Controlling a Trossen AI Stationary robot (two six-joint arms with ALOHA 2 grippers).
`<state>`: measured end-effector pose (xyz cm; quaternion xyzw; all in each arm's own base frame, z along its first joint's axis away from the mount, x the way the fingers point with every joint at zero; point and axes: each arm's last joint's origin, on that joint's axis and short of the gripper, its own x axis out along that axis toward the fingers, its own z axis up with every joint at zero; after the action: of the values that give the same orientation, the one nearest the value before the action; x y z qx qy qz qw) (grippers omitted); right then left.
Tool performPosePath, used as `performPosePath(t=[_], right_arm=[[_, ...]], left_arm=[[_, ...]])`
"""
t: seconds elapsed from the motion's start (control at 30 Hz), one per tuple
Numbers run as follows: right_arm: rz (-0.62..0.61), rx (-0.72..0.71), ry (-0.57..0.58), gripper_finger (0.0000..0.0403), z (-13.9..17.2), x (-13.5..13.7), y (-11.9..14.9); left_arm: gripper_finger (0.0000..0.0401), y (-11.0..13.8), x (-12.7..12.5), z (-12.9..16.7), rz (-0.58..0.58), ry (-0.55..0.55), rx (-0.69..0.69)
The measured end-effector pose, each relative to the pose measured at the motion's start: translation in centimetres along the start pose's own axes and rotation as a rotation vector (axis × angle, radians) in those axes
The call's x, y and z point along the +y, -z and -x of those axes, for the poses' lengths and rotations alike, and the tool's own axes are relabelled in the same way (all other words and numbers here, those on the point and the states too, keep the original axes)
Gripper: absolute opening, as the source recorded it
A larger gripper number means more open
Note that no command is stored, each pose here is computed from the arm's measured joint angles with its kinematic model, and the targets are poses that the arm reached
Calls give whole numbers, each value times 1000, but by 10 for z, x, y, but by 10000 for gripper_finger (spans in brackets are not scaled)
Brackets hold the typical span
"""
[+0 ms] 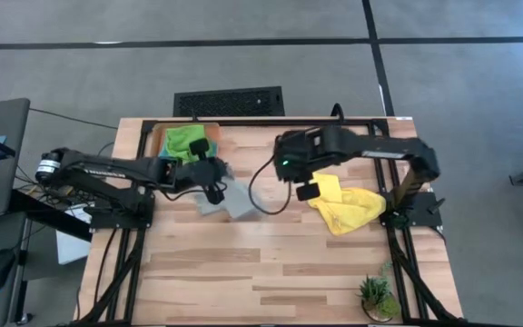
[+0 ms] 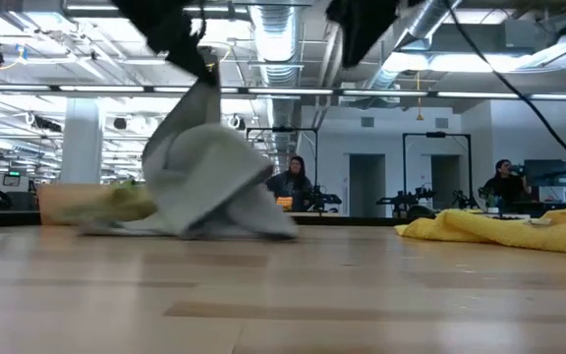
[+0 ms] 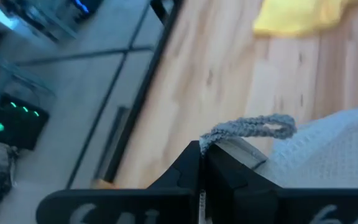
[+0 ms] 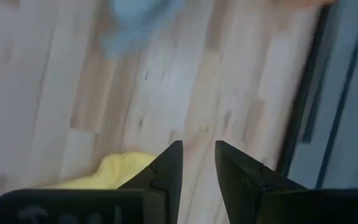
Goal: Fold microfiber towels
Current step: Fold the gray microfiber cloth
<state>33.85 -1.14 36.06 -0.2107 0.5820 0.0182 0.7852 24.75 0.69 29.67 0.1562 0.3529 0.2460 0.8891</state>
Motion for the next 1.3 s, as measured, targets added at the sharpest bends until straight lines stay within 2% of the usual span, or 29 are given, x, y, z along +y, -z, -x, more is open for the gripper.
performPosePath(t=[0.13, 0.23, 0.4, 0.57, 0.83, 1.07, 1.3], right_arm=[[-22, -147, 0, 118, 28, -3, 9], [-27, -255, 6, 118, 34, -2, 19], [-52, -428, 102, 118, 21, 6, 34], [-68, -642, 215, 118, -1, 9, 32], [-57, -695, 436, 118, -37, 6, 5], [-125, -694, 568, 118, -41, 14, -8], [-182, -634, 699, 118, -42, 29, -17]], left_arm=[[0, -25, 15, 14, 17, -14, -77], [0, -39, 26, 24, 15, -29, -123], [0, -60, 41, 39, 12, -32, -194], [0, -75, 46, 44, -7, -40, -227], [0, -102, 42, 32, -74, -59, -198], [0, -109, 36, 8, -148, -165, -50], [0, -110, 33, -3, -166, -183, -30]])
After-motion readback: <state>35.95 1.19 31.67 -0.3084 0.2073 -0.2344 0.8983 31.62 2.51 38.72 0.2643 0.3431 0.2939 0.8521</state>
